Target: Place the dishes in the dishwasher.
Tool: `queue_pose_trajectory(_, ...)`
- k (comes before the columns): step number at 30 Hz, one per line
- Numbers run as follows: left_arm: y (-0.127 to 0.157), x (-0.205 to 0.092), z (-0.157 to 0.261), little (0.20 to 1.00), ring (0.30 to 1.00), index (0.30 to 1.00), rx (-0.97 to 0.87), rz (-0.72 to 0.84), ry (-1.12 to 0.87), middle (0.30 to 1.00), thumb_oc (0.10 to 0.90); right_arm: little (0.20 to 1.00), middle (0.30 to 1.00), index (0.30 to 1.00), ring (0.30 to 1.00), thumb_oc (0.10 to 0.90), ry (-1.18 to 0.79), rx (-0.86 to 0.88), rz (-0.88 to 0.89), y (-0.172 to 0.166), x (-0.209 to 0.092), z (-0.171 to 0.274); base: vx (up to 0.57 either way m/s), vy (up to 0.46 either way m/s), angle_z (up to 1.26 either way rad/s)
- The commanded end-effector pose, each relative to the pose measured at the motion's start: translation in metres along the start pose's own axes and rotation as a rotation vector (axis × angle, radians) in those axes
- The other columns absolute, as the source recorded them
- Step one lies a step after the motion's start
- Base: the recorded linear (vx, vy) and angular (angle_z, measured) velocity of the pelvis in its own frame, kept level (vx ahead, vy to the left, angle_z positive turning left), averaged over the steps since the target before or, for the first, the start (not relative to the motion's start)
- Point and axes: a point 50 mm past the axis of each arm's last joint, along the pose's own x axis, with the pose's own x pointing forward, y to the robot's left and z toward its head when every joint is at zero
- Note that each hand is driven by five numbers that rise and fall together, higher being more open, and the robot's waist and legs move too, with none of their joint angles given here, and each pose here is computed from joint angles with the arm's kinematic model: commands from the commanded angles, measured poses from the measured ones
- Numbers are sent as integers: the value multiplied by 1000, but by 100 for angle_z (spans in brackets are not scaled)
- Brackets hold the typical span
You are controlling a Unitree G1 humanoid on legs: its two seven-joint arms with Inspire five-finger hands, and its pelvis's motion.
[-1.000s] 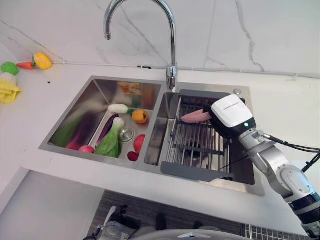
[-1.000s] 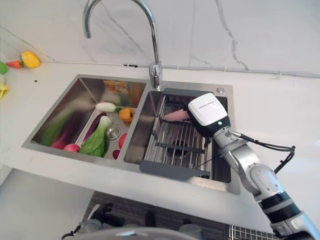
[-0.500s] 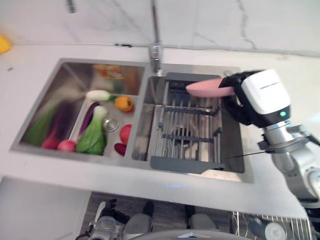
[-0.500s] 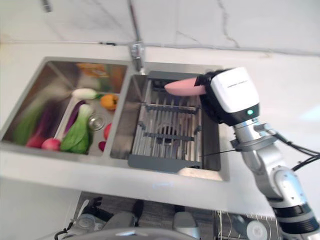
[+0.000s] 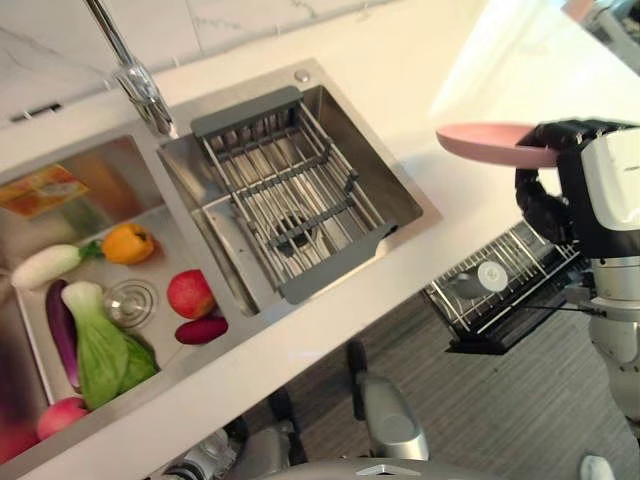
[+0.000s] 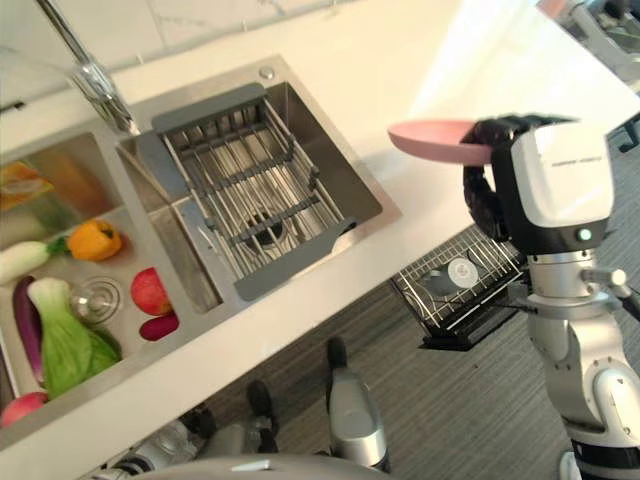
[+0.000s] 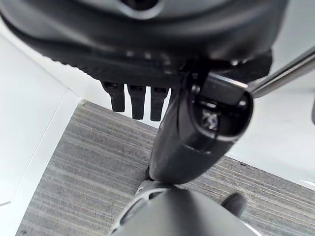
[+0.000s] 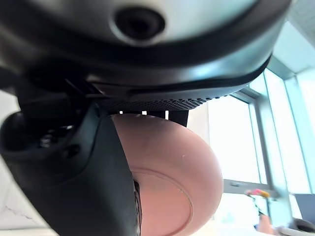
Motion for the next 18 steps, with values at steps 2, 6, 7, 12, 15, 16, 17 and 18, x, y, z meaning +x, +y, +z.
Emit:
queue_pose_trajectory(2, 0, -4, -25, 900, 900, 900, -117, 63, 105, 900, 800, 300, 300, 300, 300, 400, -13, -83, -340, -50, 23, 2, 2, -158, -25)
queue_pose_trajectory(6, -4, -7, -34, 900, 900, 900, -228, 92, 157, 900, 800, 300, 300, 300, 300, 400, 75, -63, -220, -39, 0, -12, -22, -292, -80)
queue_pose_trajectory(7, -4, -7, -31, 900, 900, 900, -239, 95, 144, 900, 800, 300, 300, 300, 300, 400, 84, -66, -195, -36, -3, -14, -53, -184, 47)
queue_pose_trajectory(12, -13, -8, -23, 900, 900, 900, -202, 63, 105, 900, 800, 300, 300, 300, 300, 400, 123, -138, -128, -32, -15, -27, -22, -106, 27)
queue_pose_trajectory(15, -20, -10, -24, 900, 900, 900, -227, 57, 116, 900, 800, 300, 300, 300, 300, 400, 160, -196, -84, -26, -23, -39, -18, -79, 8)
queue_pose_trajectory(16, -22, -10, -25, 900, 900, 900, -233, 51, 120, 900, 800, 300, 300, 300, 300, 400, 172, -214, -72, -25, -26, -43, -19, -49, 12)
queue_pose_trajectory(17, -23, -11, -26, 900, 900, 900, -235, 45, 127, 900, 800, 300, 300, 300, 300, 400, 181, -224, -57, -23, -27, -45, -20, -39, 17)
queue_pose_trajectory(18, -24, -11, -27, 900, 900, 900, -229, 40, 132, 900, 800, 300, 300, 300, 300, 400, 185, -232, -50, -20, -27, -48, -35, -33, 15)
